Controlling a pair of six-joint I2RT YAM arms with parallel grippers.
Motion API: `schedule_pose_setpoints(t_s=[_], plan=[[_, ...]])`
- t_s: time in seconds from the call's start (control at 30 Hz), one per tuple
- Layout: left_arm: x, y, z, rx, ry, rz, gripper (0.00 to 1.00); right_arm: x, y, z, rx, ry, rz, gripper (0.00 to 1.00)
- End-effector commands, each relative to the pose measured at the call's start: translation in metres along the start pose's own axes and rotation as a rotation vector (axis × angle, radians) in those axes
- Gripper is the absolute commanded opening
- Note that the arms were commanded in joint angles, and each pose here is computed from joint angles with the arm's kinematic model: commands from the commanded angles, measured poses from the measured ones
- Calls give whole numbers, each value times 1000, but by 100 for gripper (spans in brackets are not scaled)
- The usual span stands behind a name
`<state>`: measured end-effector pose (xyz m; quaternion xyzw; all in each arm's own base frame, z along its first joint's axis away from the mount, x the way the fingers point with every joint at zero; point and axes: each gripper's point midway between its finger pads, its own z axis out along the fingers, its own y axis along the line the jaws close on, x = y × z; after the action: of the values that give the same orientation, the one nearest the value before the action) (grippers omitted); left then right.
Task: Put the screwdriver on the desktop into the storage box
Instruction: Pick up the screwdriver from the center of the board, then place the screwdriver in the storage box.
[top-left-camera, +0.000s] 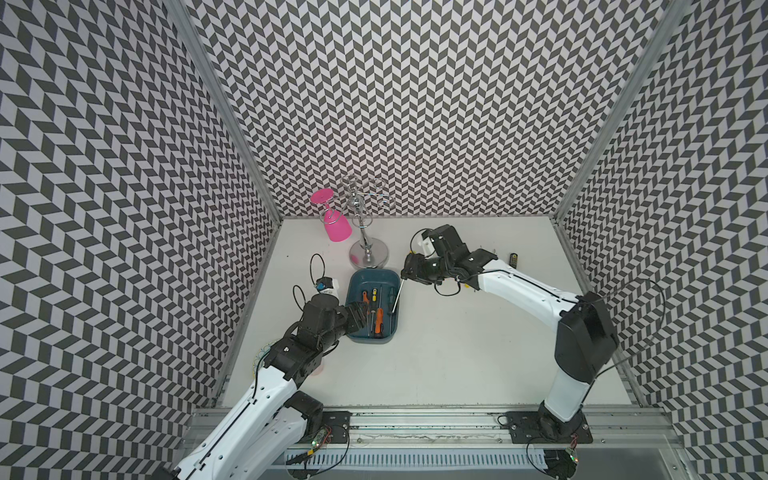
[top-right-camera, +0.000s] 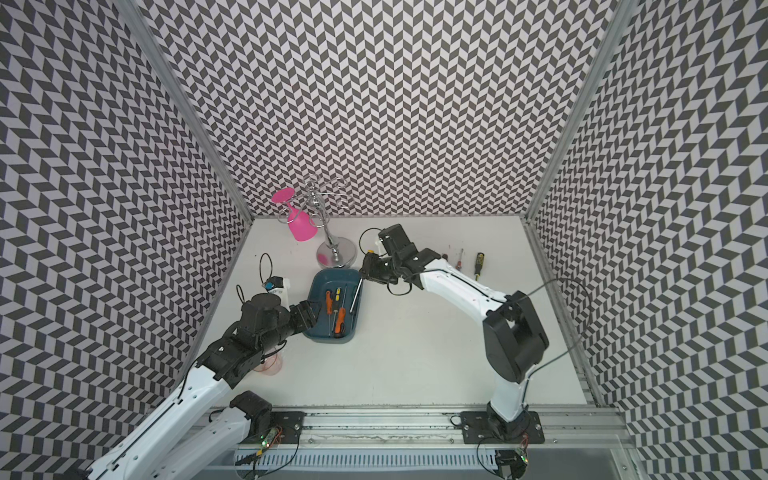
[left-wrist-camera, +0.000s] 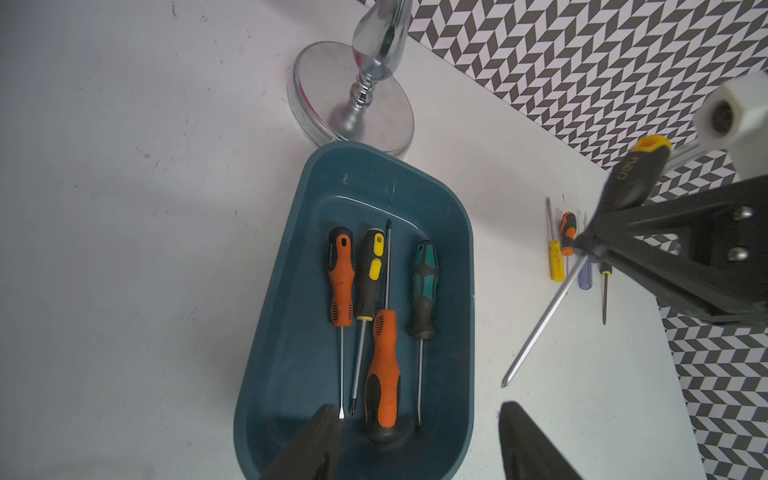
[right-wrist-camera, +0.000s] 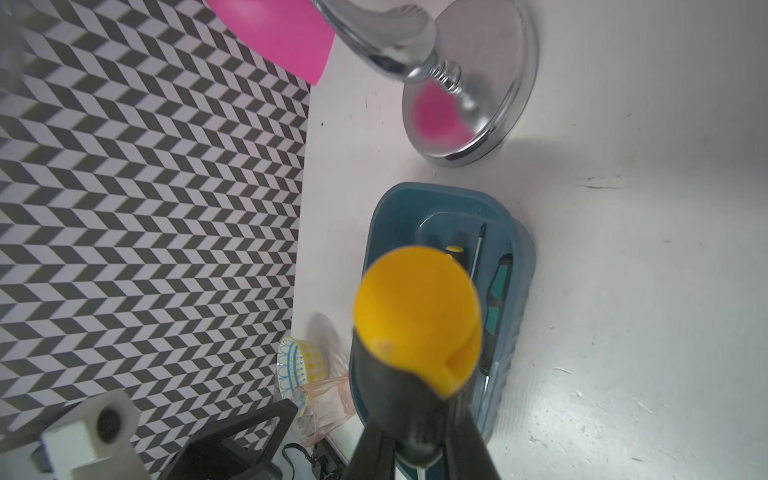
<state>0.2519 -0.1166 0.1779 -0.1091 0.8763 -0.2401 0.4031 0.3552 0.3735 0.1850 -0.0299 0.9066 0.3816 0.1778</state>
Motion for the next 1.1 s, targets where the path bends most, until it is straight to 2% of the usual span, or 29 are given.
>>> schedule_pose_setpoints(t_s=[0.0, 0.37, 0.8, 0.93, 1.07], plan=[[-8, 2, -6, -15, -25, -17, 64, 7, 3, 23, 33, 34, -37, 0], [-5, 3, -5, -5, -22, -21, 64, 23, -11, 71, 112, 102, -32, 0], [-5, 4, -5, -3, -24, -26, 64, 37, -28, 95, 145, 144, 13, 0], [-5, 4, -4, -5, -26, -27, 64, 37, -33, 98, 160, 143, 28, 3], [-4, 5, -4, -7, -25, -28, 64, 38, -36, 101, 169, 150, 36, 11]])
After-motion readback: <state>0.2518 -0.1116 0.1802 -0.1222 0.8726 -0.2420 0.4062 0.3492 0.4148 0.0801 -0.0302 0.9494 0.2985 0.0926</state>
